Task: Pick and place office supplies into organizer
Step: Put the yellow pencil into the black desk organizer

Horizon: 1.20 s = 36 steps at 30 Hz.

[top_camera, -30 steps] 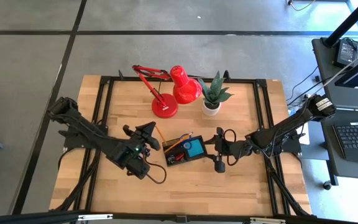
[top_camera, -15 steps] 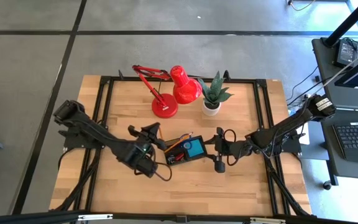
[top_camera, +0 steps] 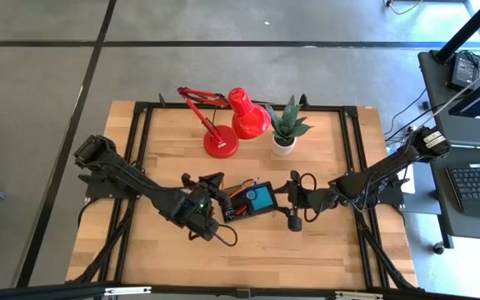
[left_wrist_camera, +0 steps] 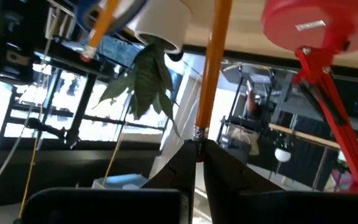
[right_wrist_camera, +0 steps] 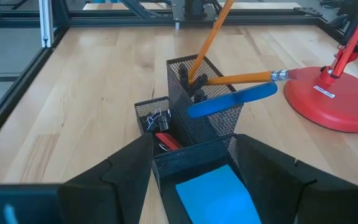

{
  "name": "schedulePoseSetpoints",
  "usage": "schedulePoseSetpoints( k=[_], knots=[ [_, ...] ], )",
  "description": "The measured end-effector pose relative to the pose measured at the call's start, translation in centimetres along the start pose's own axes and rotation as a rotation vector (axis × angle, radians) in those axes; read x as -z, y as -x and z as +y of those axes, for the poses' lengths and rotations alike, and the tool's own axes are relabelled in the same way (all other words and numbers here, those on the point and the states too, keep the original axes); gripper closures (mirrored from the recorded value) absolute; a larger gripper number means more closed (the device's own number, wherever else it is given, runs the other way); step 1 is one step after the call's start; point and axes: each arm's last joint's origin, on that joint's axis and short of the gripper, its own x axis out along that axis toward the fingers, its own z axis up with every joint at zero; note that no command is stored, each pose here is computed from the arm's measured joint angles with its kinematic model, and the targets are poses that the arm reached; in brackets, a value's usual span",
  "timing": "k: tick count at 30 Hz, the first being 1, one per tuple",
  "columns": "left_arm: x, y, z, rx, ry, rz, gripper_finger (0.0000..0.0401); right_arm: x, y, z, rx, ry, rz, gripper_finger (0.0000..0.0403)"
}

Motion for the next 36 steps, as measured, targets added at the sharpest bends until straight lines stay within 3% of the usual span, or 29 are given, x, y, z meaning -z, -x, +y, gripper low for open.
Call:
schedulePoseSetpoints(
  k=[9, 26, 36],
  knots=[
    [0.0, -1.2, 0.2, 0.014, -0.032, -0.152, 0.0374, 0.0, 0.0, 0.0, 0.000, 0.001, 0.001, 0.0169],
    [0.4, -2.5, 1.3, -0.044, -0.002, -0.230, 0.0372, 0.1, 0.0, 0.0, 0.001, 0.003, 0.009, 0.0169],
    [0.8, -3.6, 1.4, -0.047, -0.050, -0.243, 0.0372, 0.1, 0.0, 0.0, 0.001, 0.002, 0.009, 0.0169]
  ],
)
